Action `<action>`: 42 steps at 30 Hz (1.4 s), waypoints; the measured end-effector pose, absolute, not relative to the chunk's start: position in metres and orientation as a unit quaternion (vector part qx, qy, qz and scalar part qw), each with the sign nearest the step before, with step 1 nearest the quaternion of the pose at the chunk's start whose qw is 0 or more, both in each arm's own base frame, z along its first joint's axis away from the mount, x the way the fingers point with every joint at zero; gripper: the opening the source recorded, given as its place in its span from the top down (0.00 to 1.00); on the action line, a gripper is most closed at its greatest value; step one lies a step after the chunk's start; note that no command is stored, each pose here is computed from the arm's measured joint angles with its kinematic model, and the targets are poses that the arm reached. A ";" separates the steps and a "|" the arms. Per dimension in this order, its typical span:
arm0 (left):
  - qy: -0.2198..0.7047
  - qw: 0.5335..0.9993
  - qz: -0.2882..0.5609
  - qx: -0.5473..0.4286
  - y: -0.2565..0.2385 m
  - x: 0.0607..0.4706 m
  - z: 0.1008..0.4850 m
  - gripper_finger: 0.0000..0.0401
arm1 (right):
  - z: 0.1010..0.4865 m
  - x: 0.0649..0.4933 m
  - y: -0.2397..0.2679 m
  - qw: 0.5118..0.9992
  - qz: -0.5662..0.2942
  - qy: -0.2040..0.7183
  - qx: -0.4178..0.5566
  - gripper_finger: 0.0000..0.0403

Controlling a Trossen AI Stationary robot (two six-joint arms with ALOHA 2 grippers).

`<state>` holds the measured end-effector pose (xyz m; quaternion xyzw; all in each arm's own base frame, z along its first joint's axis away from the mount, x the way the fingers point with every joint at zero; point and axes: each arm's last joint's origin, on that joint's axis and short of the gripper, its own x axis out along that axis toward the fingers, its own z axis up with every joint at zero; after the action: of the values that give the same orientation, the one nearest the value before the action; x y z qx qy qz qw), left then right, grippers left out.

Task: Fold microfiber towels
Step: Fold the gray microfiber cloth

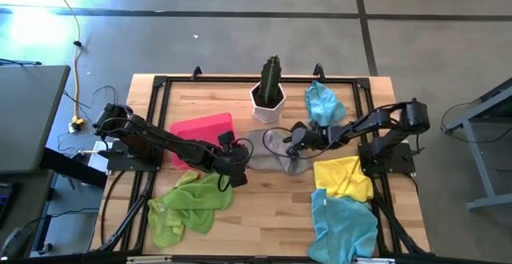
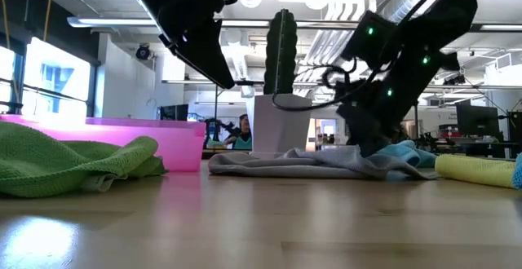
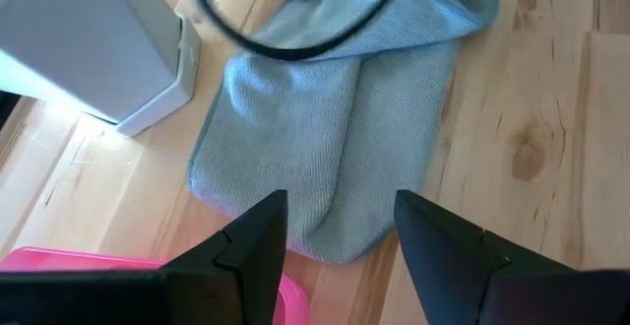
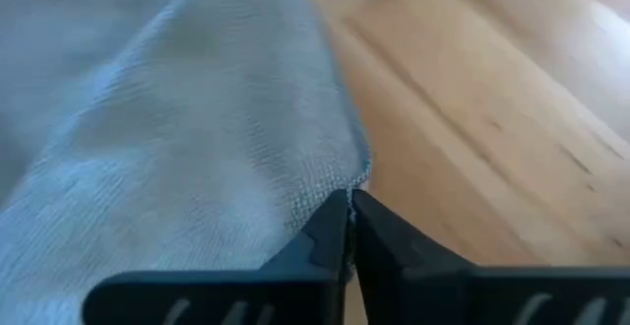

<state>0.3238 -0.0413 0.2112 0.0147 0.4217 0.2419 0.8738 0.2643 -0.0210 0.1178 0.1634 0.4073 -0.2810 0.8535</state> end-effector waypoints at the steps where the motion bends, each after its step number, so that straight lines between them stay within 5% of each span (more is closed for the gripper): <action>1: 0.422 0.874 0.242 0.015 -0.041 0.324 0.211 0.56 | 0.124 0.266 -0.019 0.861 -0.270 0.401 0.160 0.99; 18: 0.325 0.918 0.226 -0.006 -0.044 0.341 0.225 0.56 | 0.228 0.265 0.045 0.905 -0.033 0.365 0.215 1.00; 24: 0.243 0.951 0.188 0.010 -0.047 0.358 0.236 0.56 | 0.250 0.268 0.062 0.913 -0.011 0.354 0.202 1.00; 42: 0.201 0.962 0.068 0.173 -0.055 0.394 0.197 0.56 | 0.261 0.267 0.072 0.918 0.019 0.362 0.161 1.00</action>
<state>0.3943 -0.0546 0.1970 0.1727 0.2013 0.0684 0.9618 0.2669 0.0724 0.2614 0.1605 0.3616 0.0191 0.9182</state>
